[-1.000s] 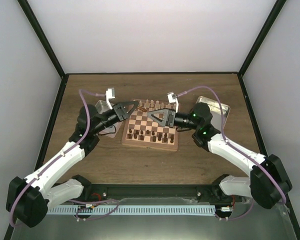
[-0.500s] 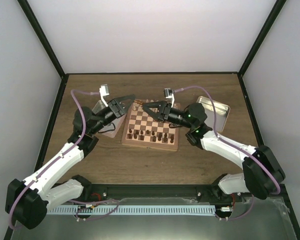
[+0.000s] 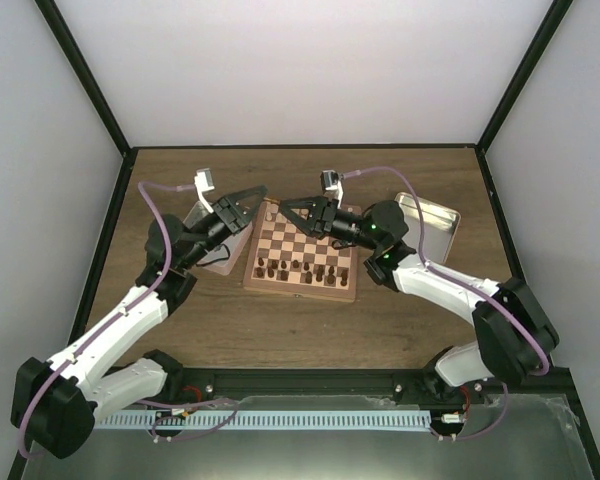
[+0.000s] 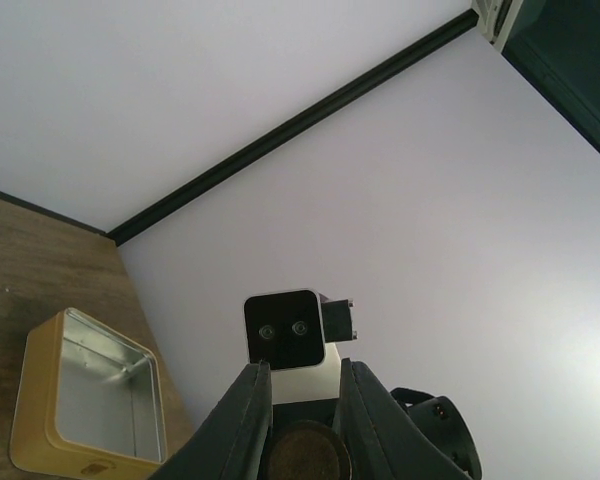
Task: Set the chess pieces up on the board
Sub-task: Place the chess piece on the chessboard.
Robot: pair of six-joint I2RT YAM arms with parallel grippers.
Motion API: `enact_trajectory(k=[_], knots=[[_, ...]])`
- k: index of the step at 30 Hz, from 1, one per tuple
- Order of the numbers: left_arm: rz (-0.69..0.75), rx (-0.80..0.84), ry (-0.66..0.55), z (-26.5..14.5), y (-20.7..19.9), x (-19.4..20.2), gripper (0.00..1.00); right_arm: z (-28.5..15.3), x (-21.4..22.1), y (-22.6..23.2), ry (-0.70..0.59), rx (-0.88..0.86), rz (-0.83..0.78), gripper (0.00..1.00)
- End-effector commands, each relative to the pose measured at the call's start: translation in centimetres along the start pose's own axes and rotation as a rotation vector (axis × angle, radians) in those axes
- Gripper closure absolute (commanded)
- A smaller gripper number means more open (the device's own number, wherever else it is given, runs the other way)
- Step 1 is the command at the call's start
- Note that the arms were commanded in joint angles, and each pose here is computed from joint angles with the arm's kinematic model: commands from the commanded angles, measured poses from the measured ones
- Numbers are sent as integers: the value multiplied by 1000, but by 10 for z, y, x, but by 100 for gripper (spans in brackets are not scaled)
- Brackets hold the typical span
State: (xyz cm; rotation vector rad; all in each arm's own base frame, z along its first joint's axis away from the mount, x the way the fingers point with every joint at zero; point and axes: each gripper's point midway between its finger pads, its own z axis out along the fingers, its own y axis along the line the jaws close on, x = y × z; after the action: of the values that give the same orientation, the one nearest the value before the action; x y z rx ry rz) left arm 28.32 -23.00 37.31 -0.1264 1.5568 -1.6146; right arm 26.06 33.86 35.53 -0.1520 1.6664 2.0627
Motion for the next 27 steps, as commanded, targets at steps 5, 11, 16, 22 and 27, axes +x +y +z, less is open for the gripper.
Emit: enact_trajectory(k=[5,11,16,22,27], knots=[[2,1,34,-2,7,12,96,12,0,29,18,-83,-53,55],[6,-4,22,-2,8,10,96,12,2,28,20,-85,-51,71],[5,-13,25,-3,11,11,96,11,-1,20,3,-43,-40,92],[76,-297,-65,-23,67,3,49,7,-11,-22,-24,258,-120,99],[247,-698,-155,-67,127,-17,24,-33,3,-103,127,775,-154,97]])
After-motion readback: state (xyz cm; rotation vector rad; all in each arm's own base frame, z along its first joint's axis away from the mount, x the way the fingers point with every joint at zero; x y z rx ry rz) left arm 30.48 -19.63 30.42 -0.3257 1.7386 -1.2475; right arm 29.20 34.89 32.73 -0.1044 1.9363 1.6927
